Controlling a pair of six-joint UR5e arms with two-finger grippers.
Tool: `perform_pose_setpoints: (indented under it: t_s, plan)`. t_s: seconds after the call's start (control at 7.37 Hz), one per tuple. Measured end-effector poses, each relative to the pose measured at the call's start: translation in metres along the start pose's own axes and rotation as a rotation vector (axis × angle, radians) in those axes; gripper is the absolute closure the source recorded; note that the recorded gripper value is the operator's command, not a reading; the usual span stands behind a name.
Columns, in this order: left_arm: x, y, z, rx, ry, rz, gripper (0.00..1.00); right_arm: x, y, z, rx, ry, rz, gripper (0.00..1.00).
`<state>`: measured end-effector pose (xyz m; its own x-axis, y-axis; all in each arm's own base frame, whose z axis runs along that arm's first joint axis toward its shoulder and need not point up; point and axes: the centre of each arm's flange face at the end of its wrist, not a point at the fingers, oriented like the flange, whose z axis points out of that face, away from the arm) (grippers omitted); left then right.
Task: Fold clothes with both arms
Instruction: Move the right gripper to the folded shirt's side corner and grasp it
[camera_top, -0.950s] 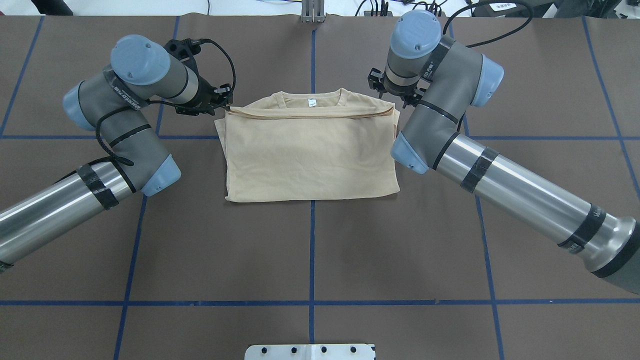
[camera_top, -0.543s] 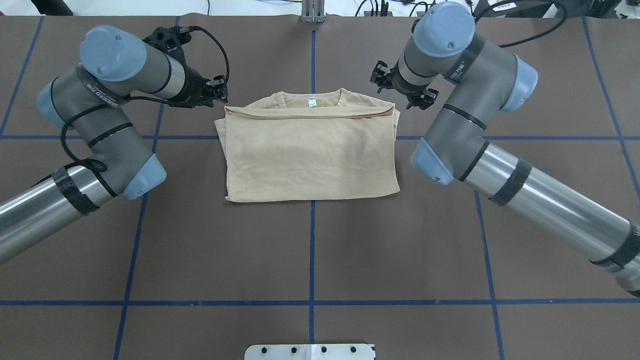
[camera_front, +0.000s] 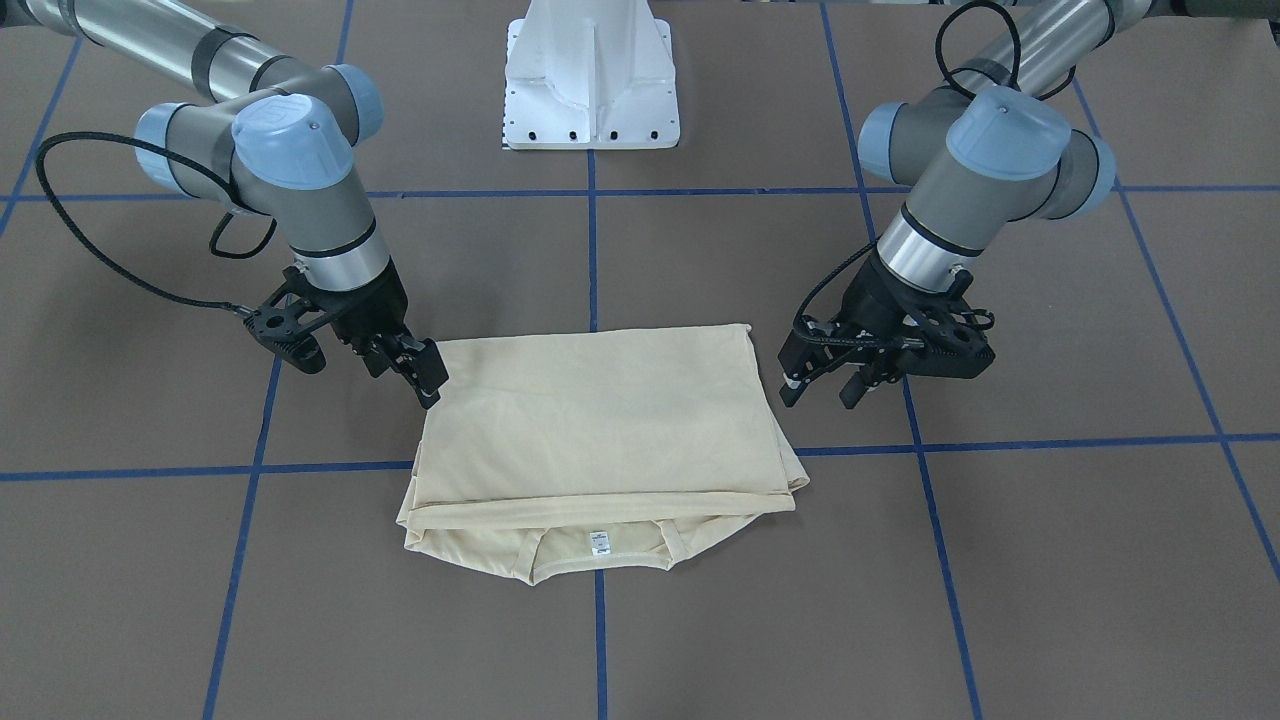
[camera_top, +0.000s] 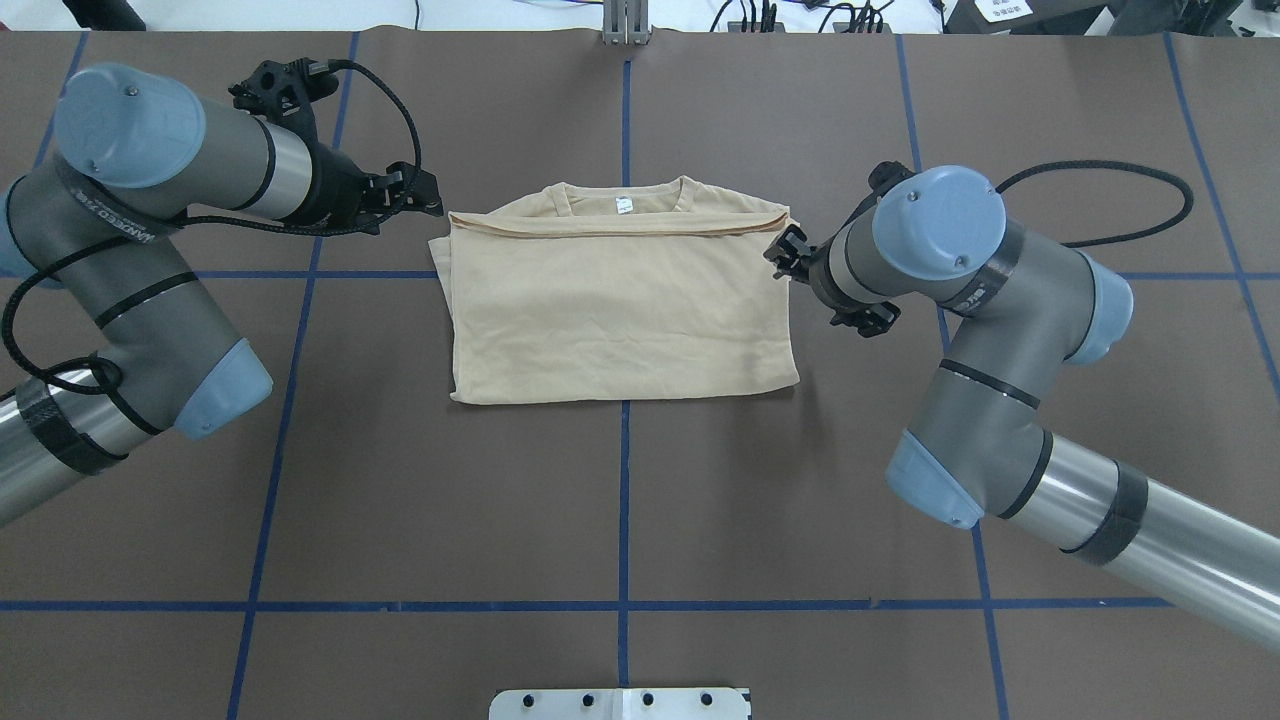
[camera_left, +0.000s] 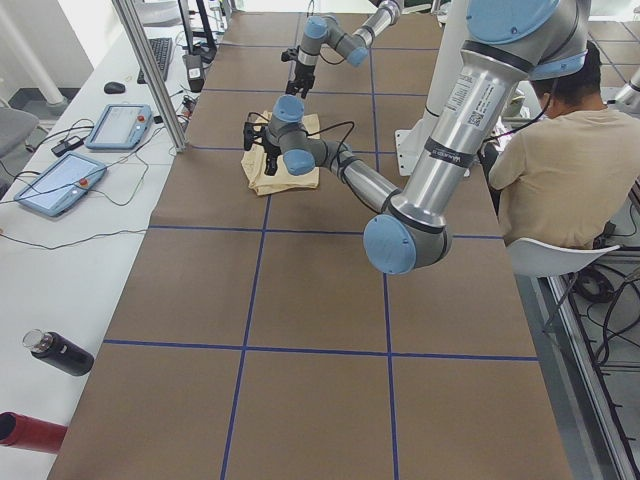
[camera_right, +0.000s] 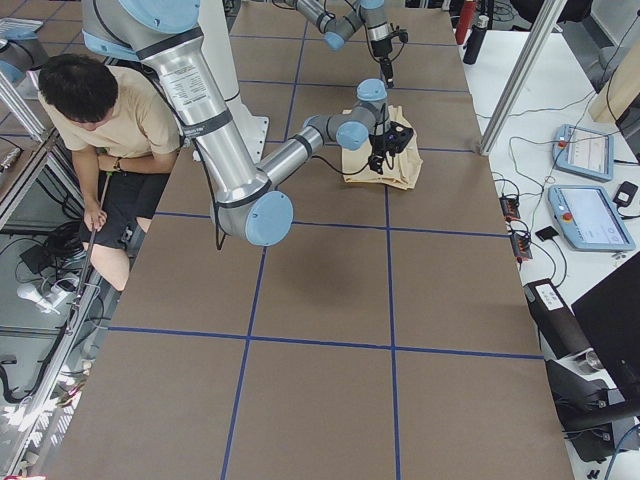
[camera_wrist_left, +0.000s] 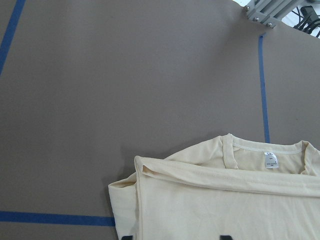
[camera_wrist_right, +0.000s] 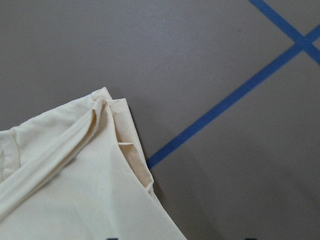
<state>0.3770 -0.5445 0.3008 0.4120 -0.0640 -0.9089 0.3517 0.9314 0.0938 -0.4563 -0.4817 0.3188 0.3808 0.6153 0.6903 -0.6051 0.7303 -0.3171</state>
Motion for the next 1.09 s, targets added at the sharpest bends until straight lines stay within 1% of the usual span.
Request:
perform_pose_setpoints:
  t_s: [0.14, 0.27, 0.41, 0.54, 0.68, 0.81, 0.95, 1.09]
  plan:
    - [-0.001, -0.001, -0.004, 0.008, 0.001, 0.004, 0.00, 0.006, 0.013, 0.007, 0.004, 0.007, 0.042, 0.15]
    - [0.001, -0.004, -0.011, 0.019, 0.009, 0.007, 0.00, 0.010, 0.028, 0.012, 0.001, 0.013, 0.061, 0.15]
    - [0.000, -0.005, -0.016, 0.028, 0.012, 0.007, 0.00, 0.014, 0.042, 0.017, -0.003, 0.018, 0.065, 0.18]
    - [-0.002, -0.005, -0.017, 0.030, 0.010, 0.006, 0.00, 0.019, 0.053, 0.021, -0.003, 0.023, 0.065, 0.23]
    - [-0.004, -0.005, -0.017, 0.031, 0.007, 0.005, 0.00, 0.026, 0.058, 0.024, 0.001, 0.029, 0.064, 0.36]
    - [-0.006, -0.005, -0.017, 0.033, 0.005, 0.004, 0.00, 0.032, 0.058, 0.025, 0.004, 0.034, 0.065, 0.44]
    - [-0.006, -0.005, -0.017, 0.035, 0.004, 0.004, 0.00, 0.035, 0.059, 0.025, 0.003, 0.037, 0.064, 0.74]
    - [-0.006, -0.005, -0.017, 0.036, 0.004, 0.004, 0.00, 0.035, 0.062, 0.024, -0.001, 0.035, 0.064, 1.00]
